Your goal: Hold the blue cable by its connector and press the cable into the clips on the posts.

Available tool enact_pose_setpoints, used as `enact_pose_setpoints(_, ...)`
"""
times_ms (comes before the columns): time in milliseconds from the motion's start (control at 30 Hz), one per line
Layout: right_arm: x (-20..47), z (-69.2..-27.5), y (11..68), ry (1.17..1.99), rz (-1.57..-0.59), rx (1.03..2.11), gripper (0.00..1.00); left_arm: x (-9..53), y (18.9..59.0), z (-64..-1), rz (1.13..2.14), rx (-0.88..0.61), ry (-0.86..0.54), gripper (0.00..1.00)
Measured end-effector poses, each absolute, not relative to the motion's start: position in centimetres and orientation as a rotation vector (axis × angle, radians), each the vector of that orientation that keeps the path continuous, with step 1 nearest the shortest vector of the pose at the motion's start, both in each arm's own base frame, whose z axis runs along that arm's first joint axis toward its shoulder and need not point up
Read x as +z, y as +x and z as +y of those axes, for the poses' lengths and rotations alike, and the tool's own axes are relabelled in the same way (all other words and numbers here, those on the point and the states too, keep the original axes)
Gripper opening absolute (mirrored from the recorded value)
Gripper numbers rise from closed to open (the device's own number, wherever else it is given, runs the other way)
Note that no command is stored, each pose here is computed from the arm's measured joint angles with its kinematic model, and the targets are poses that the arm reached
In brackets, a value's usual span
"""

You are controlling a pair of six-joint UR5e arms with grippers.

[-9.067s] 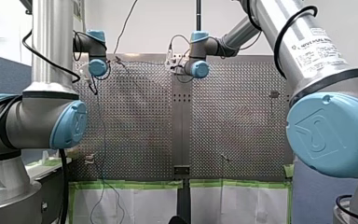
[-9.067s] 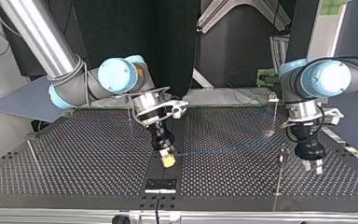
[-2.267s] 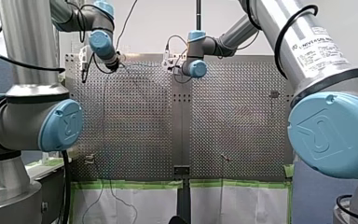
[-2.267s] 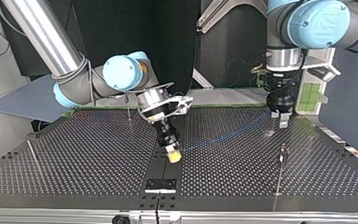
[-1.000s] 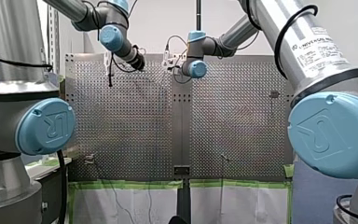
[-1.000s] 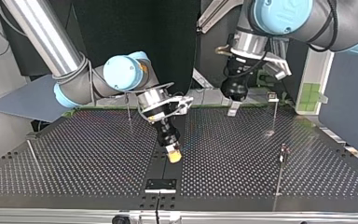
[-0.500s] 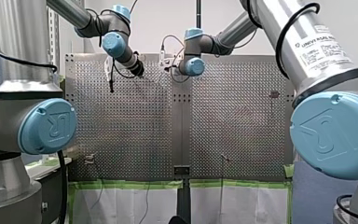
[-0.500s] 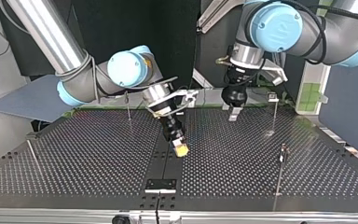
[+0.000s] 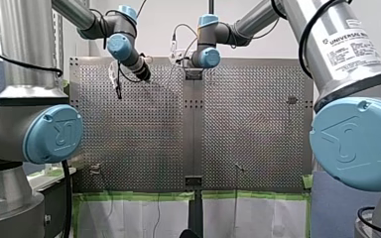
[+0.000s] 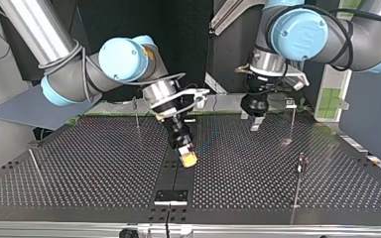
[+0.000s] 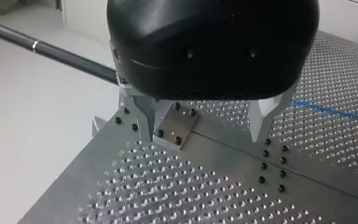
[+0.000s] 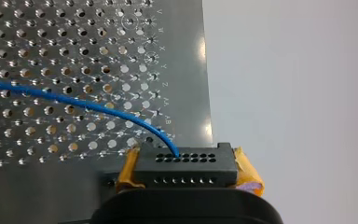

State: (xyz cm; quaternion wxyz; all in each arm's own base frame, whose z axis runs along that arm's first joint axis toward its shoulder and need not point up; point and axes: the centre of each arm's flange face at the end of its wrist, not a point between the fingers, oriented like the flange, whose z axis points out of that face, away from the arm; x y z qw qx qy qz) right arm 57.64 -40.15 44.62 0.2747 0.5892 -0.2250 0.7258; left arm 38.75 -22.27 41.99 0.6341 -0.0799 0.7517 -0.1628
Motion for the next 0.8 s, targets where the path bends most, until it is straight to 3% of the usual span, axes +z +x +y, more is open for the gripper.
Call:
enact_pose_setpoints(533, 43.9, -39.6, 57.8, 1.595, -0.625, 1.940, 0.00, 42.1, 39.9, -21.1, 1.693, -0.505, -0.290, 0.99)
enact_pose_setpoints(800, 43.9, -39.8, 57.6, 1.588, -0.628, 1.937, 0.00, 39.5, 40.8, -22.0, 1.792, -0.606, -0.322, 0.99)
